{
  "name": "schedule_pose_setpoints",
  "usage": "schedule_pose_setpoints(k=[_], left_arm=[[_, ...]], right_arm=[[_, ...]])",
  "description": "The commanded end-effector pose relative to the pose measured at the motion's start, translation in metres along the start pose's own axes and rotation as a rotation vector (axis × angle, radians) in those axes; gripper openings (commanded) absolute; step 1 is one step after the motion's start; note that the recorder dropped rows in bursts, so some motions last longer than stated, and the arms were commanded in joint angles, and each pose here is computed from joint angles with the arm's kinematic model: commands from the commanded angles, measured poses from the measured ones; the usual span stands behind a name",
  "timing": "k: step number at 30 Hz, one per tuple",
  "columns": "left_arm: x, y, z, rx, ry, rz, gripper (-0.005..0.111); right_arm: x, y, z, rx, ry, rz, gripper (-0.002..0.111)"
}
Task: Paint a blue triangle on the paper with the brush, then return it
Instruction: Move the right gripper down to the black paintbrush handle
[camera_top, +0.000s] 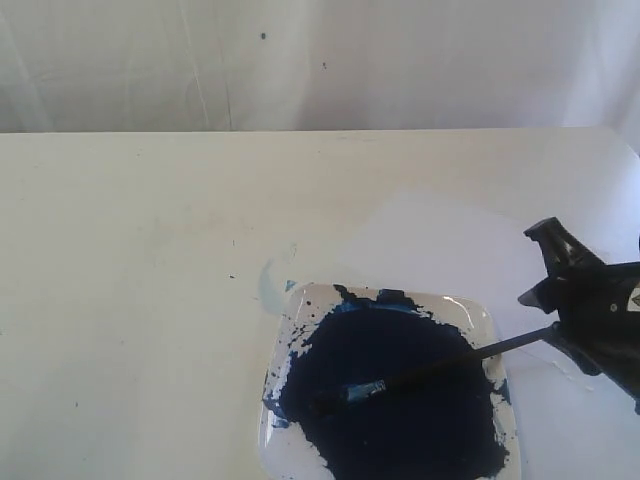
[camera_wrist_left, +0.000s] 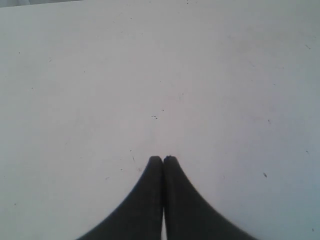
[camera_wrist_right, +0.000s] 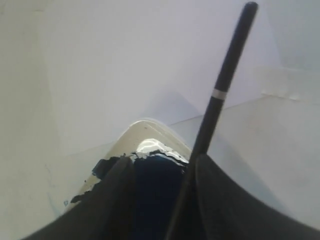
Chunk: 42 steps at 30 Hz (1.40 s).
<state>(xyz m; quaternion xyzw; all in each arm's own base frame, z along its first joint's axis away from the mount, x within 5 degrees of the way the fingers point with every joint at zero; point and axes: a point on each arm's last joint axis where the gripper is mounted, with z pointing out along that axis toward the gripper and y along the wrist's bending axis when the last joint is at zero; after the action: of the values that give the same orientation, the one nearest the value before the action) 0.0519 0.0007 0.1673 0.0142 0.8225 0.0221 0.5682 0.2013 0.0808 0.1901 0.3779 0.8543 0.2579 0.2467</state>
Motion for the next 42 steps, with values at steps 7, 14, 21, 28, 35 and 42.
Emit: schedule_pose_setpoints(k=[7,14,21,28,35,42], left_arm=[[0.0,-0.001,0.0,0.008,-0.007,0.0,0.0],[0.0,-0.001,0.0,0.008,-0.007,0.0,0.0],[0.0,-0.001,0.0,0.008,-0.007,0.0,0.0],[0.0,-0.001,0.0,0.008,-0.007,0.0,0.0],[0.0,-0.001,0.0,0.008,-0.007,0.0,0.0],[0.0,-0.001,0.0,0.008,-0.007,0.0,0.0]], right_arm=[[0.0,-0.003,0.006,0.044,0.014,0.099,0.033],[0.0,-0.005,0.016,0.052,0.014,0.113,0.03],[-0.001,-0.005,0.028,0.042,0.004,0.113,0.03],[-0.001,-0.007,0.038,0.038,-0.004,0.113,0.03],[0.001,-0.012,0.048,0.069,0.003,0.131,0.03],[0.0,-0.012,0.052,0.059,-0.004,0.156,0.03]])
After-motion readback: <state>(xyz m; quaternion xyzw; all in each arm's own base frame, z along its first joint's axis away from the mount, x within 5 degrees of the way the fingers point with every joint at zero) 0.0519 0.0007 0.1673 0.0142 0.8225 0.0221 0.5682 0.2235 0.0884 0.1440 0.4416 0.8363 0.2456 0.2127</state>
